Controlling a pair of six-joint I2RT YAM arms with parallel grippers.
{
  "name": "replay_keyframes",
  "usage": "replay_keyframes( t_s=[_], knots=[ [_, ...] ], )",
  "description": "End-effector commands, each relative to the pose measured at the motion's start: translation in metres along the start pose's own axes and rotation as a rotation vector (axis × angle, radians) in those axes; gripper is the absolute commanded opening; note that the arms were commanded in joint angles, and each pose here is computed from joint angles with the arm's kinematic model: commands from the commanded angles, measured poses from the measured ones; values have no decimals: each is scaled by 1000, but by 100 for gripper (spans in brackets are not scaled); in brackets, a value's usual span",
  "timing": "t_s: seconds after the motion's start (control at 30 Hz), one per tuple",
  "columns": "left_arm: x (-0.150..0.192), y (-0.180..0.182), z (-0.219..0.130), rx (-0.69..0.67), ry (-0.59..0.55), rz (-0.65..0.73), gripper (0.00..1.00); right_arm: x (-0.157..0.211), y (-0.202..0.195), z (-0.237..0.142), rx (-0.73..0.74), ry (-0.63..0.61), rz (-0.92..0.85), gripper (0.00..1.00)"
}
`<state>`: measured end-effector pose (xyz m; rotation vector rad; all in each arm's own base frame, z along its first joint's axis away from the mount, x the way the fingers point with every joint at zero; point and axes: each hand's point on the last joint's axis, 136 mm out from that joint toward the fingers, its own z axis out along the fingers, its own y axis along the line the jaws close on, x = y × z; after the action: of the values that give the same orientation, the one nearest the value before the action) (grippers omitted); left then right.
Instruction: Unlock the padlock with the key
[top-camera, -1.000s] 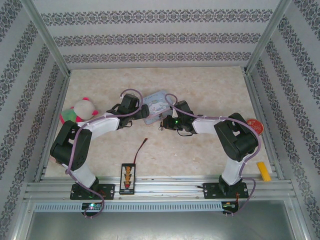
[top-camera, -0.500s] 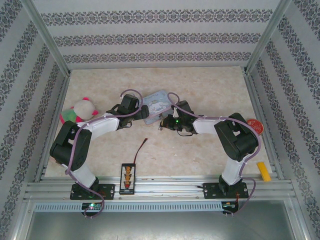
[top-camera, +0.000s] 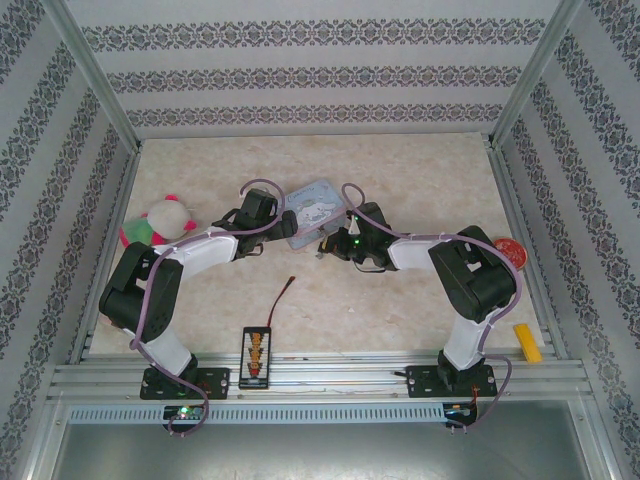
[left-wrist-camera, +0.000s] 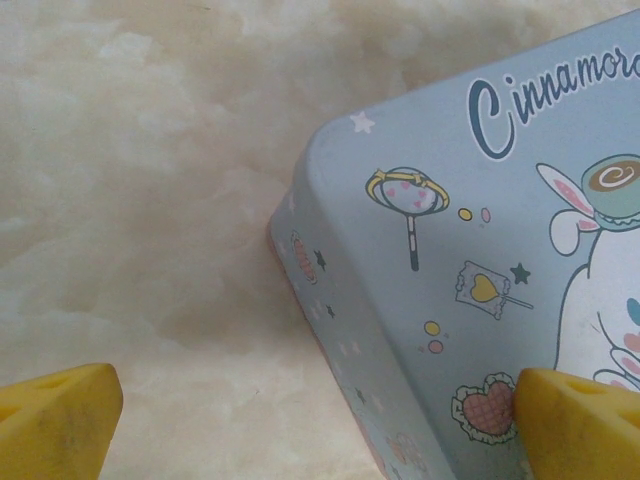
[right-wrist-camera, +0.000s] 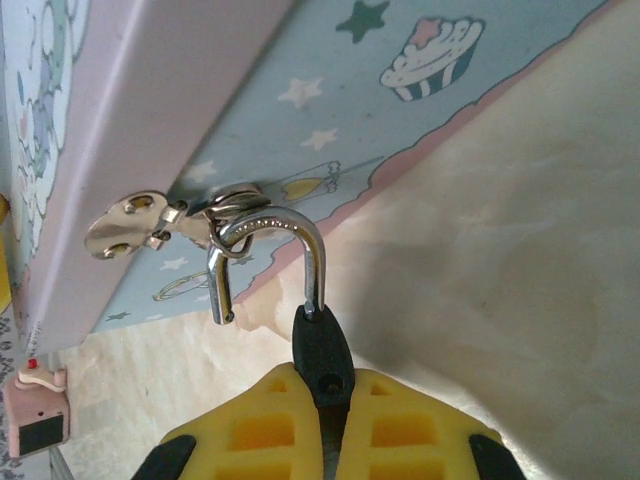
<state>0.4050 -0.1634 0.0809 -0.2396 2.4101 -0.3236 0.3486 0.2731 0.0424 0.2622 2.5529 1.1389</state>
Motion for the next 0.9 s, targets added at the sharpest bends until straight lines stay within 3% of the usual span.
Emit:
replay_keyframes(
  t_s=[0.0,0.87],
  knots=[
    [7,13,-3,-32,24,20,99,-12,16,-6,-79,-40,8,0],
    [6,17,-4,-35,33,17,99,-24,18,-5,-145,-70,77,0]
  ],
)
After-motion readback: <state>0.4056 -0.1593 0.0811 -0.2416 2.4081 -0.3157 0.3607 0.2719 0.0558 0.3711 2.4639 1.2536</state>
